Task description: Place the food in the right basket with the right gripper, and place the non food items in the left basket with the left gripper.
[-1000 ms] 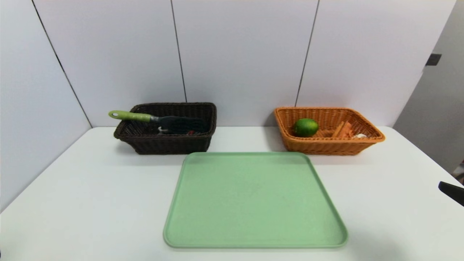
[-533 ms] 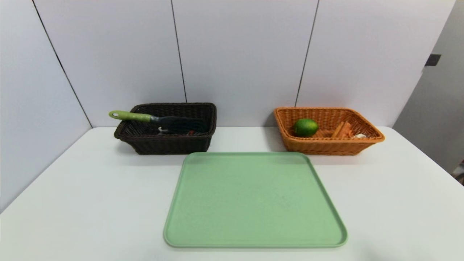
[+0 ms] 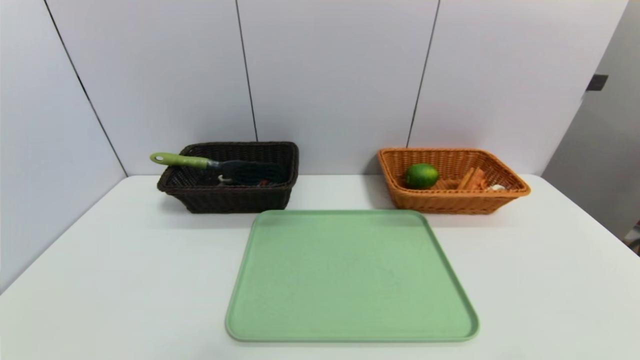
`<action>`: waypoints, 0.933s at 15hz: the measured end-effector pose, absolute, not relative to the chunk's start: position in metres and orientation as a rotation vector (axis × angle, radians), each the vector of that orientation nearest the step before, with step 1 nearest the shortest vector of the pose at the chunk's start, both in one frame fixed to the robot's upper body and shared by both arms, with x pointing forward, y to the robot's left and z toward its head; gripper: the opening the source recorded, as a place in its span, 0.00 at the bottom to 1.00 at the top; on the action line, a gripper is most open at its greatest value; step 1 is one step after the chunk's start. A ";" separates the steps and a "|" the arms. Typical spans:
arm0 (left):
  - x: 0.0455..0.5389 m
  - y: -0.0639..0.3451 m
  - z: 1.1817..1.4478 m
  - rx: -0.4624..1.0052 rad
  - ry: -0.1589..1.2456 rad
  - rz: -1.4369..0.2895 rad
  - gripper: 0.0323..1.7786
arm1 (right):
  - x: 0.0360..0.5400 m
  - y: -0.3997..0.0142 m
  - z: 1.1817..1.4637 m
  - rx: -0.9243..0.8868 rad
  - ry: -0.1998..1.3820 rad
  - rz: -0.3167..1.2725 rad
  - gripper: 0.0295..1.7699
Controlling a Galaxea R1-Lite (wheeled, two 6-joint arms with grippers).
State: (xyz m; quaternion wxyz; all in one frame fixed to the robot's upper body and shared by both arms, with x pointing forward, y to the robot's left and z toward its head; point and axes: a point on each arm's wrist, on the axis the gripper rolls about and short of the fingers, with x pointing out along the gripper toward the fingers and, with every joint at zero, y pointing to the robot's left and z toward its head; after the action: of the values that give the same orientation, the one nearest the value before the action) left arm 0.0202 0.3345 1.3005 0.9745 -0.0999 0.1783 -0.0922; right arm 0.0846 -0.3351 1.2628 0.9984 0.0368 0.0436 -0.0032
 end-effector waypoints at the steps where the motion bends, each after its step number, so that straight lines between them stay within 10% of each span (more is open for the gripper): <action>1: 0.019 0.334 1.303 -0.209 0.348 -0.210 0.95 | 0.084 -0.335 1.263 0.073 0.087 0.009 0.96; 14: -0.010 0.328 1.257 0.000 0.200 -0.158 0.95 | 0.059 -0.335 1.211 -0.123 -0.047 0.068 0.96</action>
State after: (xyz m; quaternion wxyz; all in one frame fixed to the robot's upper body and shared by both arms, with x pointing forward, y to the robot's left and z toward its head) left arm -0.0101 0.3284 1.2569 0.9919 0.0001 0.0999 -0.0790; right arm 0.0593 -0.3348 1.2113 0.9973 -0.0615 -0.0236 0.0337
